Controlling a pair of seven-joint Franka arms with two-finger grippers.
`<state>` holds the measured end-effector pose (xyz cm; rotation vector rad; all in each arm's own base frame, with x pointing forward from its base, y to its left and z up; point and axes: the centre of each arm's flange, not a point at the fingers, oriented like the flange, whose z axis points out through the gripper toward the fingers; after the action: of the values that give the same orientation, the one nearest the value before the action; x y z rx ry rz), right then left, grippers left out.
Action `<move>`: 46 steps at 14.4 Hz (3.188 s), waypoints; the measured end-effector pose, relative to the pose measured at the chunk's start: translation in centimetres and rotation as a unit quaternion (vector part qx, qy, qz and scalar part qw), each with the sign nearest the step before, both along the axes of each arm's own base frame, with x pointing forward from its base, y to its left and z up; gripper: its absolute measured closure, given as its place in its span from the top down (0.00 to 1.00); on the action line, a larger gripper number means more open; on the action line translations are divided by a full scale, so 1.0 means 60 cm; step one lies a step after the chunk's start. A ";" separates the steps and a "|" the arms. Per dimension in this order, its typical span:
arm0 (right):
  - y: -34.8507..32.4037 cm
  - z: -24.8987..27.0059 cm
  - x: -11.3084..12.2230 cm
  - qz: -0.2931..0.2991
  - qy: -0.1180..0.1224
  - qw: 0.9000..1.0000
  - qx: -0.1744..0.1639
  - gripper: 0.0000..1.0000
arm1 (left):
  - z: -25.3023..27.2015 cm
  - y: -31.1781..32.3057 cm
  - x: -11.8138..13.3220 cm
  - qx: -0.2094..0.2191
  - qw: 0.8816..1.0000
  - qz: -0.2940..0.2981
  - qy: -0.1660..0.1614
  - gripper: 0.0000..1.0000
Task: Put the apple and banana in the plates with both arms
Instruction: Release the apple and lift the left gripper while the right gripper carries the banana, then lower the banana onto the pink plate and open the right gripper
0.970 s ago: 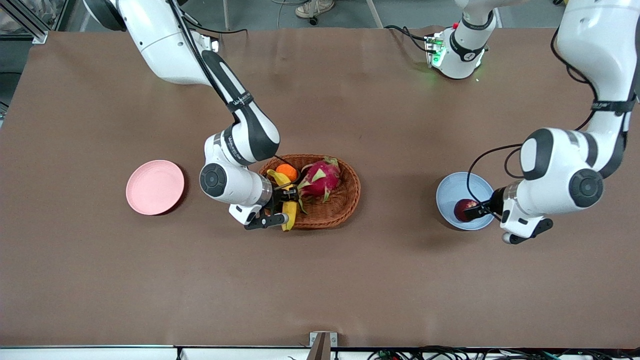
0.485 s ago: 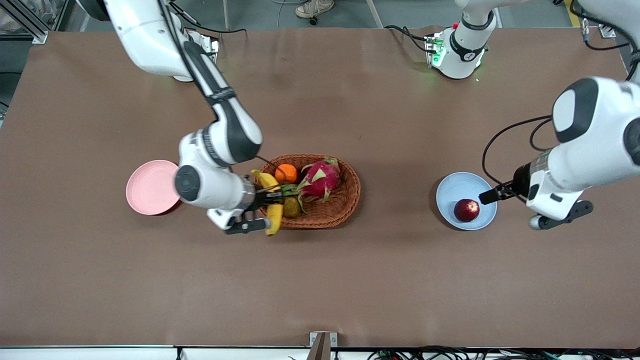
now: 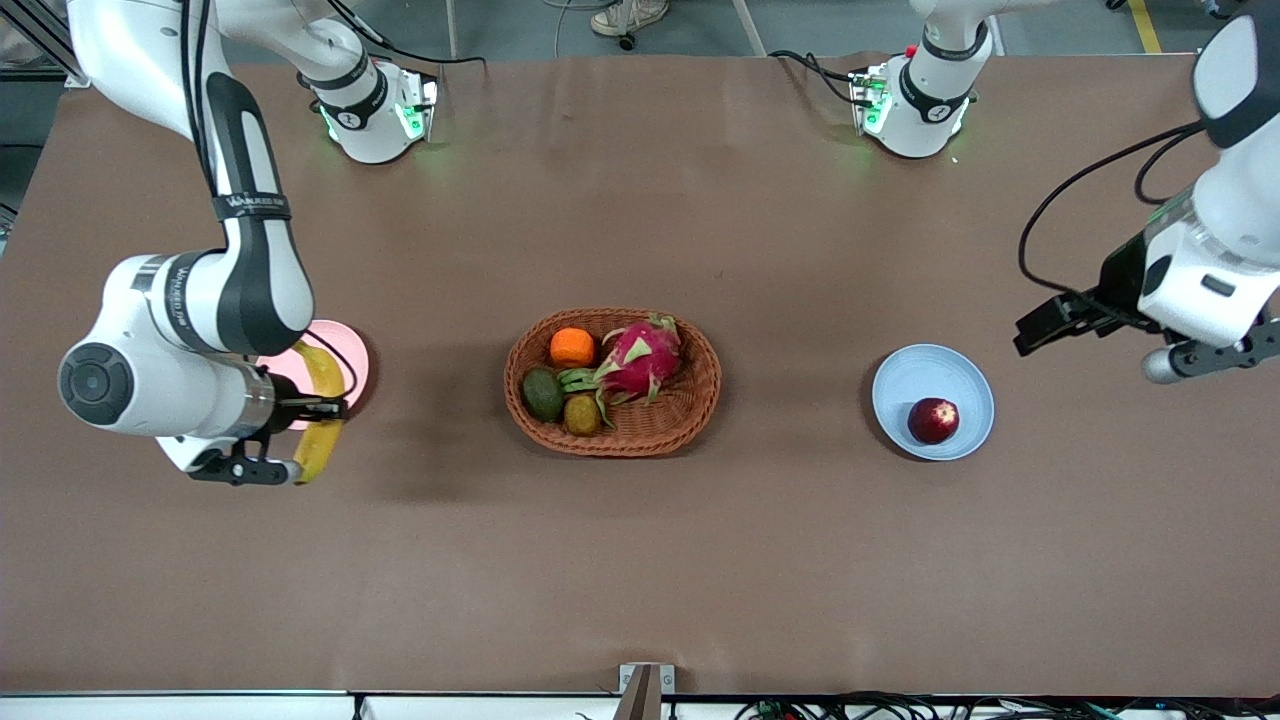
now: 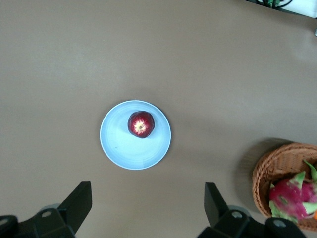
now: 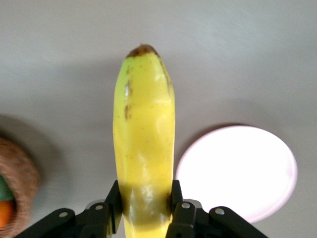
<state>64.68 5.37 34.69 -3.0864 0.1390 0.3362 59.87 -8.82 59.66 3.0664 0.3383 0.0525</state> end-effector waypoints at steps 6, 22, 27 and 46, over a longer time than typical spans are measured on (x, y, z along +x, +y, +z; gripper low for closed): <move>-0.163 -0.073 -0.067 -0.058 0.044 0.996 -0.049 0.42 | 0.084 0.026 -0.046 0.015 0.997 -0.080 0.005 1.00; -0.160 -0.216 -0.144 -0.036 0.055 0.994 -0.082 0.42 | 0.083 0.019 -0.157 0.039 0.993 -0.109 0.030 1.00; -0.149 -0.252 -0.148 -0.026 0.064 0.993 -0.092 0.42 | 0.083 0.019 -0.157 0.039 0.993 -0.109 0.030 1.00; -0.183 0.364 -0.041 -0.055 -0.091 0.994 -0.038 1.00 | 0.071 0.025 -0.144 0.037 0.993 -0.106 0.025 1.00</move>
<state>62.25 -5.61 56.53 -3.1470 0.3216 0.0448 51.23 -7.31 63.95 3.1612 0.0115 -0.0206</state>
